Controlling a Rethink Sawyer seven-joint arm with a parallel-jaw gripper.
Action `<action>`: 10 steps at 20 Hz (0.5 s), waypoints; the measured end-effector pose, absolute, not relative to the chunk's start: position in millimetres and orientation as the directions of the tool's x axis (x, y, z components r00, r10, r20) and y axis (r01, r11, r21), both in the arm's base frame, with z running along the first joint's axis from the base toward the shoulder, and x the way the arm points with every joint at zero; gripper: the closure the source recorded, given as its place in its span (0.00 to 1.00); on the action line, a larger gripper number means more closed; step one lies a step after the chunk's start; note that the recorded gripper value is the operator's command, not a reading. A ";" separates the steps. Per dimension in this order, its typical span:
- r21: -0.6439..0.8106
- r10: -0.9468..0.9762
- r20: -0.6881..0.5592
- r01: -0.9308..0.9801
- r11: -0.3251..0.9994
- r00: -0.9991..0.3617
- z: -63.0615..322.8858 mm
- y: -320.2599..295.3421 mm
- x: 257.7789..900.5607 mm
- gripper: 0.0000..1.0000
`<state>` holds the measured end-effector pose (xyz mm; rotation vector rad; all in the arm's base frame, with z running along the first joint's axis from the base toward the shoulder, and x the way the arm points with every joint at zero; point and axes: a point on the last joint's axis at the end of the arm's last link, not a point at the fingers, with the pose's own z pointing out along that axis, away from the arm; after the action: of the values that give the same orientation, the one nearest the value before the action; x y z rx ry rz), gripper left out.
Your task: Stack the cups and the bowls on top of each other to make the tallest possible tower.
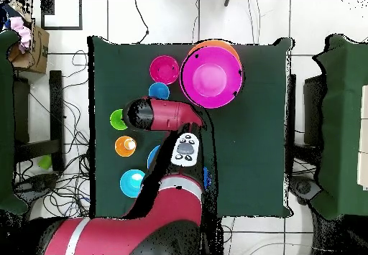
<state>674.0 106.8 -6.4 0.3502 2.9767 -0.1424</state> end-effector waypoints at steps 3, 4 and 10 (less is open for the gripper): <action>-0.068 0.226 -0.157 0.239 0.969 -0.961 -9.3 114.3 680.4 0.00; -0.066 0.228 -0.159 0.240 0.968 -0.961 -9.2 115.8 681.6 0.00; -0.030 0.252 -0.164 0.260 0.965 -0.954 7.9 125.7 684.2 0.00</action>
<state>684.2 125.7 7.9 0.3879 2.9563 -0.0772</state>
